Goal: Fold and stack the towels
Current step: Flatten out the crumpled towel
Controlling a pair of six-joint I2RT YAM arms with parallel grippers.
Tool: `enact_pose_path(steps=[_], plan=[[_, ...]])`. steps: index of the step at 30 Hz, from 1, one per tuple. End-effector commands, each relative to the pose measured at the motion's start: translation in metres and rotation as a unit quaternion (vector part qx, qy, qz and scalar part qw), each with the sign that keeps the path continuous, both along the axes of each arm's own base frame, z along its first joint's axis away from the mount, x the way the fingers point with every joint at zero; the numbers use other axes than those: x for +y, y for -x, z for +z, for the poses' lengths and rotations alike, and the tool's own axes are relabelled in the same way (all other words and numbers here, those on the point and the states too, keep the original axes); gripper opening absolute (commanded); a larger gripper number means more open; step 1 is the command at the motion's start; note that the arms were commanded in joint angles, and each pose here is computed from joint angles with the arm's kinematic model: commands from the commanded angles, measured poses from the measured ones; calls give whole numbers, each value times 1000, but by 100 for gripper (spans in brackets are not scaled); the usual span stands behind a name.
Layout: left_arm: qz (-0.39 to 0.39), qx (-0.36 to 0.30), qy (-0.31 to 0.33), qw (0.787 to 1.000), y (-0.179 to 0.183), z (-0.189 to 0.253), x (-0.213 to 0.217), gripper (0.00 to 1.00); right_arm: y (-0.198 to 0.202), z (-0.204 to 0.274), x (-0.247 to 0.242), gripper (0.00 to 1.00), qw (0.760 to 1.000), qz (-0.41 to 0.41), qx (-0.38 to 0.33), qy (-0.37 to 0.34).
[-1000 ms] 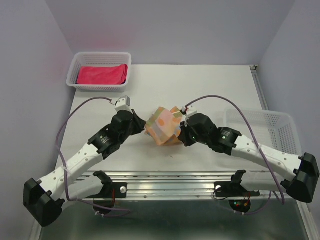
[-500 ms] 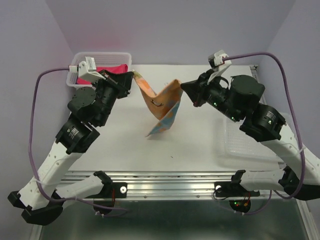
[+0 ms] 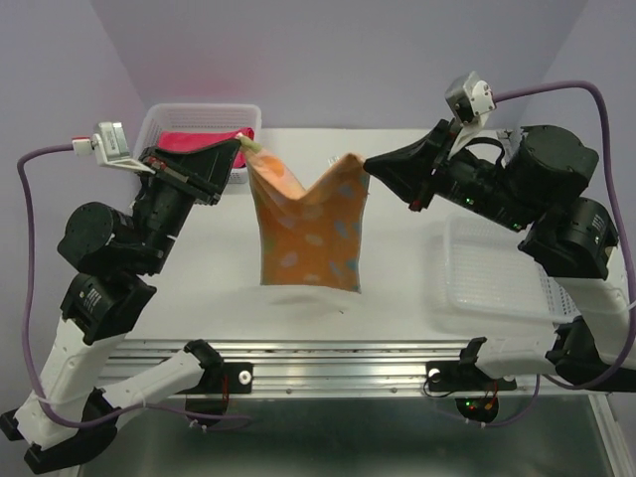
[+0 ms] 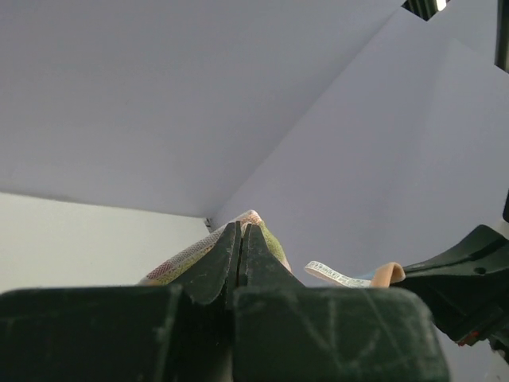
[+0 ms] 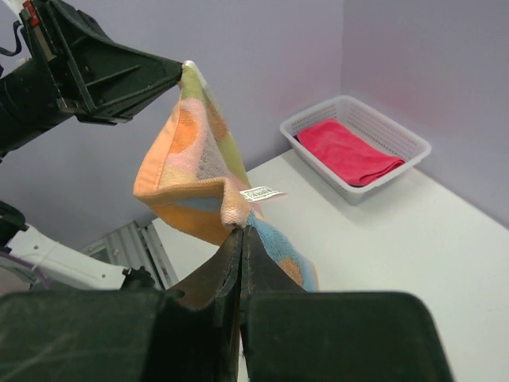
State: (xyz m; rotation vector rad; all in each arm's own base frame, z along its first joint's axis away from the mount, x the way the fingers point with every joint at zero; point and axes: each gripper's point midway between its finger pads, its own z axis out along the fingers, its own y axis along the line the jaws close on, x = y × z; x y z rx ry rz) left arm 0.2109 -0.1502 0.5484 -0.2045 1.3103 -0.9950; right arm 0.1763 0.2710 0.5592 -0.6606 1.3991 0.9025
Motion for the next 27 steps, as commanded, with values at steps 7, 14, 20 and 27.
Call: enact_pose_path(steps=[7, 14, 20, 27], plan=[[-3, -6, 27, 1000, -1, -5, -2, 0, -22, -30, -13, 1, 997, -73, 25, 2], [124, 73, 4, 990, -67, -69, 1, 0, -100, -83, -15, 1, 968, -236, 16, 85], [166, 110, -37, 979, -141, -107, -1, 0, -204, -126, -41, 1, 961, -251, 34, 113], [199, 150, -98, 964, -261, -160, 1, 0, -307, -202, -40, 1, 963, -206, 68, 158]])
